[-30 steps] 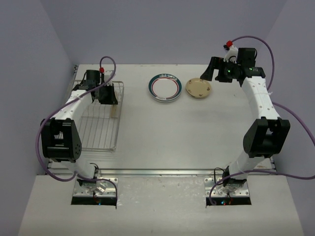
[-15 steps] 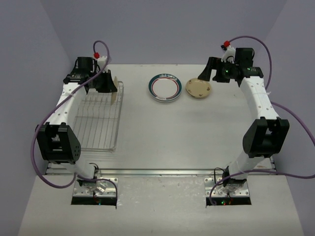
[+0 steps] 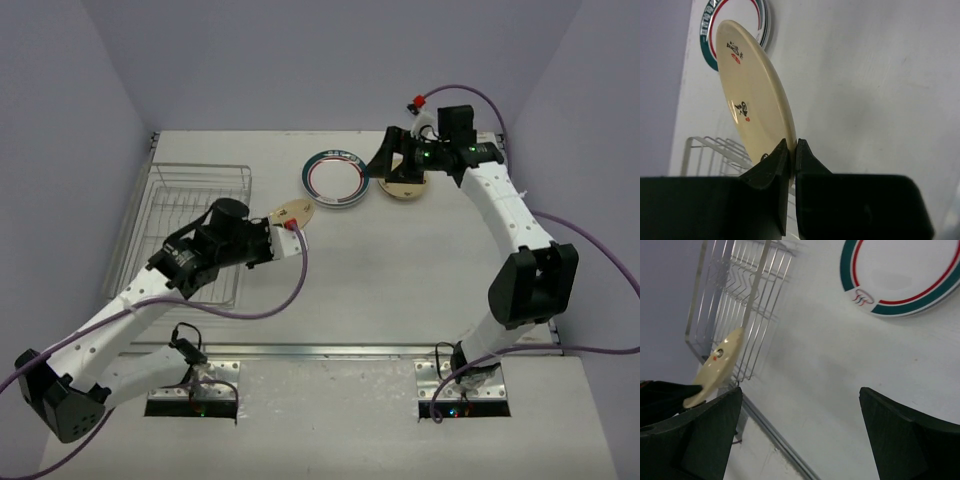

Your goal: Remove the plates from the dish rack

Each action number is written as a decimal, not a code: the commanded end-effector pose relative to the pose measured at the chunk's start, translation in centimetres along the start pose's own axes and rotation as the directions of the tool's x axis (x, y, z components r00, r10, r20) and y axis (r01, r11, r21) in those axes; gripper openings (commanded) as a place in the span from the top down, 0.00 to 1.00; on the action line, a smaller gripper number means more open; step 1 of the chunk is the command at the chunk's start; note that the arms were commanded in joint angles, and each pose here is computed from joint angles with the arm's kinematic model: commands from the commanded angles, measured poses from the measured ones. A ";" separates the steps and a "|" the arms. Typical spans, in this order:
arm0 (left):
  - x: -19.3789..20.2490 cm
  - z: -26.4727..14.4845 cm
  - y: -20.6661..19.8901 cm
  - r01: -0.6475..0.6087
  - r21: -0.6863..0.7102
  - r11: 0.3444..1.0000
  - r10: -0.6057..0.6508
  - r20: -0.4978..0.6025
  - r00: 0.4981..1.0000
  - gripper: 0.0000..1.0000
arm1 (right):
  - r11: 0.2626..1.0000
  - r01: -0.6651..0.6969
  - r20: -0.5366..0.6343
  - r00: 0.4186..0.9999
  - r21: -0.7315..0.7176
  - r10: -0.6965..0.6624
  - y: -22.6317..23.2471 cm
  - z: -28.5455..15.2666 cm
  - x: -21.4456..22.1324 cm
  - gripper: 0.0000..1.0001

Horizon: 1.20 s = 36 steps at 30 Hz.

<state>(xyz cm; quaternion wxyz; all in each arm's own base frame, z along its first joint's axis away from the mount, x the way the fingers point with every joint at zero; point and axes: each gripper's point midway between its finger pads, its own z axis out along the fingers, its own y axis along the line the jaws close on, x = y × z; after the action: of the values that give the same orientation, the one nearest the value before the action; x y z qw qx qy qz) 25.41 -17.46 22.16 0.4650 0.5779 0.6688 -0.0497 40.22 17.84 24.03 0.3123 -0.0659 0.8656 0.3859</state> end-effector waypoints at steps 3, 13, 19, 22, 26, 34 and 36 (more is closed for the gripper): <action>-0.2 -0.2 0.2 -0.652 -0.133 0.746 0.641 -0.124 0.758 1.00 | 0.992 -0.005 -0.122 0.992 -0.125 -0.011 4.5 2.8 4.5 0.01; -2.7 0.8 -0.6 -0.765 -0.178 0.619 0.763 -0.094 0.640 1.00 | 0.979 0.065 -0.290 0.949 -0.195 -0.121 7.7 6.5 11.2 0.25; -3.0 0.9 -1.0 -0.790 -0.193 0.581 0.791 -0.094 0.605 1.00 | 0.973 0.082 -0.310 0.939 -0.216 -0.148 8.6 7.4 12.0 0.57; -3.0 1.0 -0.9 -0.777 -0.197 0.598 0.776 -0.097 0.623 1.00 | 0.976 0.096 -0.303 0.941 -0.193 -0.152 8.3 7.4 11.8 0.84; -2.1 1.3 -0.5 -0.755 -0.202 0.624 0.743 -0.147 0.653 0.92 | 0.984 0.108 -0.286 0.947 -0.140 -0.145 7.1 6.9 11.6 1.00; -4.4 0.1 3.5 -0.457 -0.363 0.813 0.432 -0.152 0.889 0.01 | 0.996 -0.085 -0.124 0.989 -0.002 0.084 -2.4 2.6 4.6 1.00; -5.9 -1.1 5.8 -0.345 -0.417 0.841 0.322 -0.128 0.938 0.00 | 0.988 -0.141 -0.049 0.988 0.061 0.144 -6.8 1.0 2.1 1.00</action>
<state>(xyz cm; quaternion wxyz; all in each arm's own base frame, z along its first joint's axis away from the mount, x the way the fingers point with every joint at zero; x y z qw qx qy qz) 26.73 -19.21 21.88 0.4713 0.7082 0.4725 0.2303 35.96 21.80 16.82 0.1930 -0.0803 0.8905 0.4041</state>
